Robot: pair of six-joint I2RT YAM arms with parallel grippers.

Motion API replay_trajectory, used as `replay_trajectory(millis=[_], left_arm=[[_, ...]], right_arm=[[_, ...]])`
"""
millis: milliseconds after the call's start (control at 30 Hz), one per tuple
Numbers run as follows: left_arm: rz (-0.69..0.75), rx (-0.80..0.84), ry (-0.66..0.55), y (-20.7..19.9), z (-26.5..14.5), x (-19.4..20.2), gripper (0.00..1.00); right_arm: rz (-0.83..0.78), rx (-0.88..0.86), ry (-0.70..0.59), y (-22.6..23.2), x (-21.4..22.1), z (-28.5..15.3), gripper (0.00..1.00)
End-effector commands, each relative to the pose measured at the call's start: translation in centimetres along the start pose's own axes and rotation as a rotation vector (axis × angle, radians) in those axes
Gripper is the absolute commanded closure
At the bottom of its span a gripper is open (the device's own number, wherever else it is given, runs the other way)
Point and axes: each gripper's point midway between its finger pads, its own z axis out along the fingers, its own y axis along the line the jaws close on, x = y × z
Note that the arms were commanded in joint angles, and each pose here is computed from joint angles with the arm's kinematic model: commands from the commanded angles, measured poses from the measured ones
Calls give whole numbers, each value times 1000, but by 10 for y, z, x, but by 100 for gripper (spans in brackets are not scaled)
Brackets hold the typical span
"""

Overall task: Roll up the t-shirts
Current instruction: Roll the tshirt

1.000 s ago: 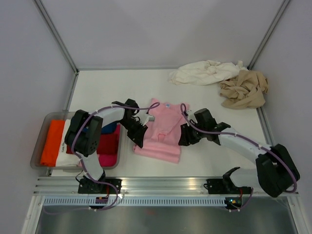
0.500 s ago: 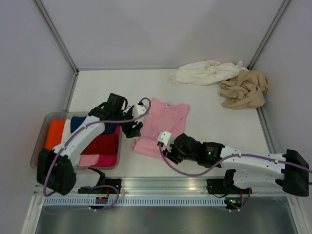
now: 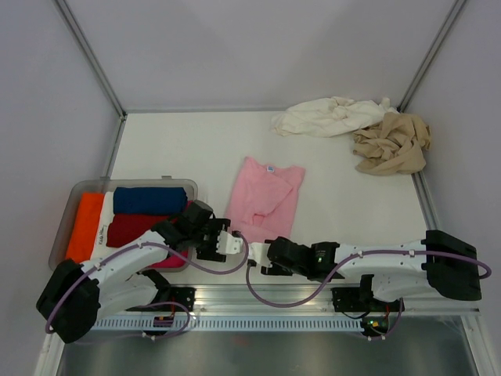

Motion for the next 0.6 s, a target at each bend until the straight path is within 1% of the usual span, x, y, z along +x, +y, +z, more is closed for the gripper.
replay_trajectory(millis=[0,100,167,200,233,267,300,333,367,400,467,500,567], left_arm=[[82,-132,26,36,4,-1,19],[64,-103,31,31,9,2,21],[59,-83,7,27,11,-2,25],[56,-77,-8,26,12,-5,33],[45,-74,-11,25,12,-6,39],[40,-72,-13,25,12,-6,44],[36,-75,-13,26,12,-7,53],[27,-71,-9,25,12,-6,57],[16,-62,-4,23,11,-5,62],[9,-60,-4,24,10,-7,73],[-29,-26,3,17,7,-8,87],[-41,-22,-2,21,2,-13,98],[-100,43,2,12,-8,-20,98]], right_arm=[[-10,39,-6,-5,-3,4,45],[-28,29,30,-2,2,11,44],[-41,12,51,1,5,14,46],[-46,11,57,1,6,15,48],[-49,7,62,2,7,15,50],[-50,0,65,3,8,16,53],[-53,-5,71,4,9,15,59],[-54,-6,75,5,11,16,73],[-54,-8,80,5,12,15,79],[-54,-9,86,5,14,15,87],[-29,-11,91,5,13,14,94],[-15,-22,103,6,15,11,98],[23,-40,65,7,1,5,100]])
